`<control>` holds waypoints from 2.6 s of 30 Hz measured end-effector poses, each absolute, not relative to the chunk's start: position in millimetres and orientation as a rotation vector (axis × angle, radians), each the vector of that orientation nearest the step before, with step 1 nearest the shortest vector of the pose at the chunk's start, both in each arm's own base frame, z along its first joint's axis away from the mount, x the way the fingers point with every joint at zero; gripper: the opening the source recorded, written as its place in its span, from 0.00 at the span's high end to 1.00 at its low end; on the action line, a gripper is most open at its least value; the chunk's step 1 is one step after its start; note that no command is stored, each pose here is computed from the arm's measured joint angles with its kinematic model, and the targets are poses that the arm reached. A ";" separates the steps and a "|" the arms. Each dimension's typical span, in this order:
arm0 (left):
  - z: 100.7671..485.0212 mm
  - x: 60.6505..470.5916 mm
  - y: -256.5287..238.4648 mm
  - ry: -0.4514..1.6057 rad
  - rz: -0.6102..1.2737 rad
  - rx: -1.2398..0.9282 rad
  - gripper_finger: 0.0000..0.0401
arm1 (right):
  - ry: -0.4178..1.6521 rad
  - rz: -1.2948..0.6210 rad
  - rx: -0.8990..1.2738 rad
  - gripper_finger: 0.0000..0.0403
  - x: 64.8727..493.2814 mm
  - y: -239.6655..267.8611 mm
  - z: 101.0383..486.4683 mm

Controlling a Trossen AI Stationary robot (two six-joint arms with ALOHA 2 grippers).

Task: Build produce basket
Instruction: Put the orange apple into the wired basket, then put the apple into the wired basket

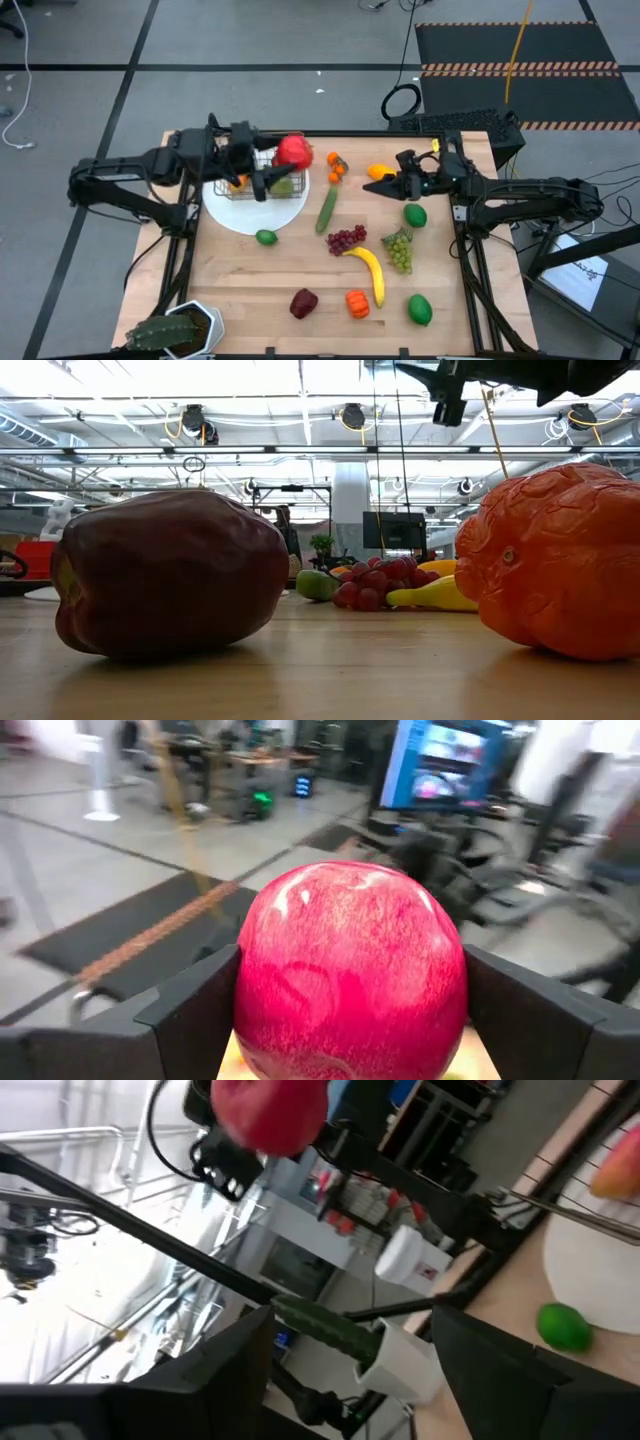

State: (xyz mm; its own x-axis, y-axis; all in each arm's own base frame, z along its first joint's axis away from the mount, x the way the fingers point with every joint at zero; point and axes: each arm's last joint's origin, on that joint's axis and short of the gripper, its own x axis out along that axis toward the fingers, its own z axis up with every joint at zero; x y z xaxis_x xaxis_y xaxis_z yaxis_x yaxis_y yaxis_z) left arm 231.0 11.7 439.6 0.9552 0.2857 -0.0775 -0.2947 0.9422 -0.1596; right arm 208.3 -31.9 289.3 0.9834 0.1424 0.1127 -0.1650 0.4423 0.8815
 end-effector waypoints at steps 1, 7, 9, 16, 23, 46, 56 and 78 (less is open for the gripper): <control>440.2 227.7 14.5 0.055 0.330 -0.169 0.14 | -0.009 0.182 1.101 0.34 208.4 -31.9 287.8; 435.2 212.7 30.9 0.126 0.510 -0.170 0.14 | 0.009 0.167 1.091 0.34 208.7 -32.1 285.5; 431.1 211.3 36.5 0.157 0.551 -0.192 0.14 | 0.009 0.157 1.076 0.34 208.8 -32.3 284.9; 411.5 211.9 59.8 0.240 0.738 -0.409 0.14 | -0.016 0.116 1.033 0.34 208.1 -37.6 284.8; 396.2 211.4 75.4 0.290 0.869 -0.578 0.14 | -0.036 0.069 1.008 0.34 206.0 -47.8 284.2; 289.3 254.0 142.3 0.969 1.075 -0.616 0.14 | -0.037 0.049 1.142 0.34 204.5 -53.7 283.5; 278.8 253.7 155.3 1.009 1.103 -0.641 0.11 | -0.037 0.050 1.148 0.34 204.5 -53.7 283.5; 346.5 209.1 116.0 0.690 1.029 -0.784 0.23 | -0.017 0.034 1.130 0.34 204.6 -53.7 281.1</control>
State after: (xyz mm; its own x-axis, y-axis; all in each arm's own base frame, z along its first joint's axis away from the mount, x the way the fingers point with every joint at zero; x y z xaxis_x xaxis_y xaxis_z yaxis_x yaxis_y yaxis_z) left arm 209.1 116.0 346.5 0.3603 0.4731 -0.8040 -0.9235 0.3027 -0.2357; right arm 204.6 -53.7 281.1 0.9994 0.0183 0.0306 -0.0355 0.4263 0.9039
